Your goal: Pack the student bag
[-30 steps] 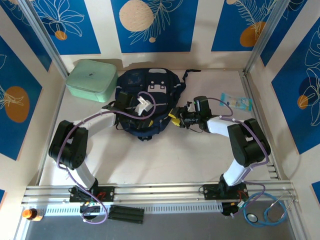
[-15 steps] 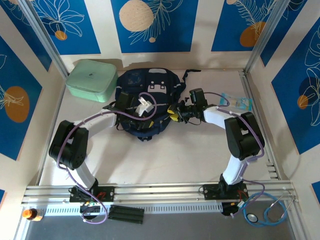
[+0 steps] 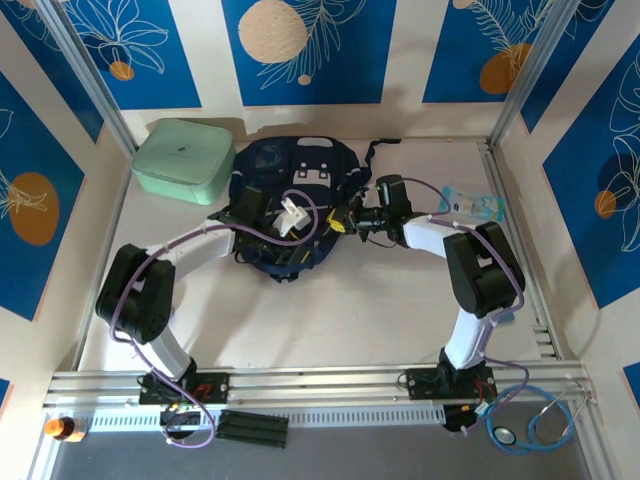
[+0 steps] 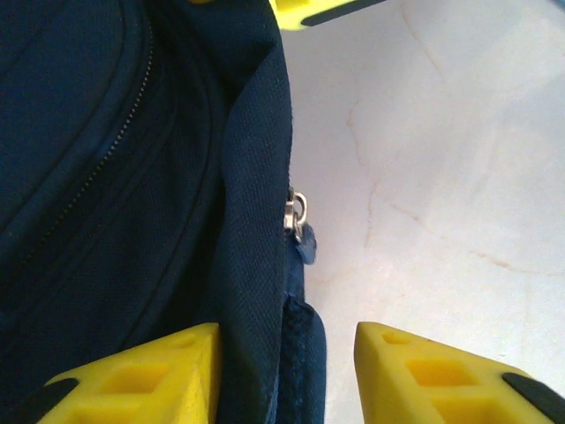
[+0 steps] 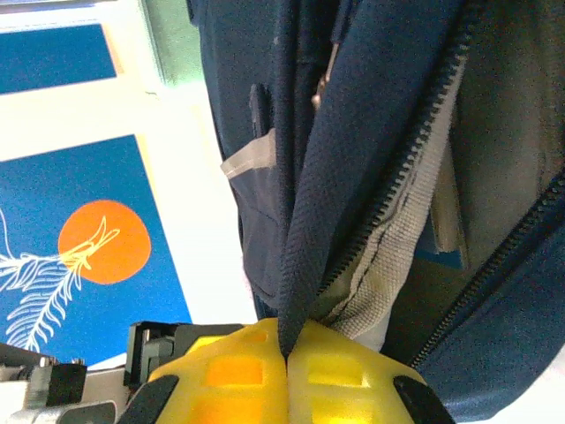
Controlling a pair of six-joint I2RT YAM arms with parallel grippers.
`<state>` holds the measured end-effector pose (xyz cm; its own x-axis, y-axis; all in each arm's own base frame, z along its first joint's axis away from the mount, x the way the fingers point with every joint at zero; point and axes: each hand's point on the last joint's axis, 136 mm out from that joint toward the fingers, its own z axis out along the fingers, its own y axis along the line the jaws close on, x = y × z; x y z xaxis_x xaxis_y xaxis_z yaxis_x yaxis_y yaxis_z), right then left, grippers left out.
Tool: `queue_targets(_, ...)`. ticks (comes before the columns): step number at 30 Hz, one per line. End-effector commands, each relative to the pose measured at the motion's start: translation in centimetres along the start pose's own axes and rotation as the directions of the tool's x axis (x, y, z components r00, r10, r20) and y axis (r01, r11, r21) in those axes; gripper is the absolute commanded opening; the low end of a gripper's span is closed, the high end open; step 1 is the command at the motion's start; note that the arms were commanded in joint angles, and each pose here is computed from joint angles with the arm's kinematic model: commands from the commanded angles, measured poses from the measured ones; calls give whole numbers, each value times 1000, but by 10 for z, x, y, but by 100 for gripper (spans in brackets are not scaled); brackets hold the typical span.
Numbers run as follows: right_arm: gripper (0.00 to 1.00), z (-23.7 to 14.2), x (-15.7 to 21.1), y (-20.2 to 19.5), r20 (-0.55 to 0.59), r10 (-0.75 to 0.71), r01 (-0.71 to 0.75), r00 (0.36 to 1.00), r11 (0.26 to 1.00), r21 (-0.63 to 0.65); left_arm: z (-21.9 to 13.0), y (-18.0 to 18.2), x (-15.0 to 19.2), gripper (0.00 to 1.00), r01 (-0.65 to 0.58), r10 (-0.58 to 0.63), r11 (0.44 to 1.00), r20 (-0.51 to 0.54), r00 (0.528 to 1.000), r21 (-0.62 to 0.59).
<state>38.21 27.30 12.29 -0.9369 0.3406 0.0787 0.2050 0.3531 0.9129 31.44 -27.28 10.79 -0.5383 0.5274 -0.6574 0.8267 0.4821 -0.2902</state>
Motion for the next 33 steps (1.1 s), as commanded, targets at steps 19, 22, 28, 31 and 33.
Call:
queue_targets(19, 13, 57, -18, -48, 30, 7, -11, 1000, 992, 127, 15, 28, 37, 14, -75, 44, 988, -221, 974, -132)
queue_targets(22, 11, 59, -19, -26, 17, -75, 74, 997, 997, 16, 15, 29, 37, 10, -98, 63, 985, -229, 971, -144)
queue_targets(28, 7, 45, -5, 18, -33, -185, 180, 982, 977, -115, 7, 38, 29, 8, -170, 119, 966, -246, 962, -197)
queue_targets(31, 5, 38, 0, 24, -38, -191, 184, 981, 974, -129, -3, 43, 18, 18, -220, 161, 946, -243, 956, -237)
queue_targets(33, 5, 34, 1, 25, -37, -180, 174, 983, 976, -130, -10, 46, 13, 27, -267, 203, 927, -249, 947, -263)
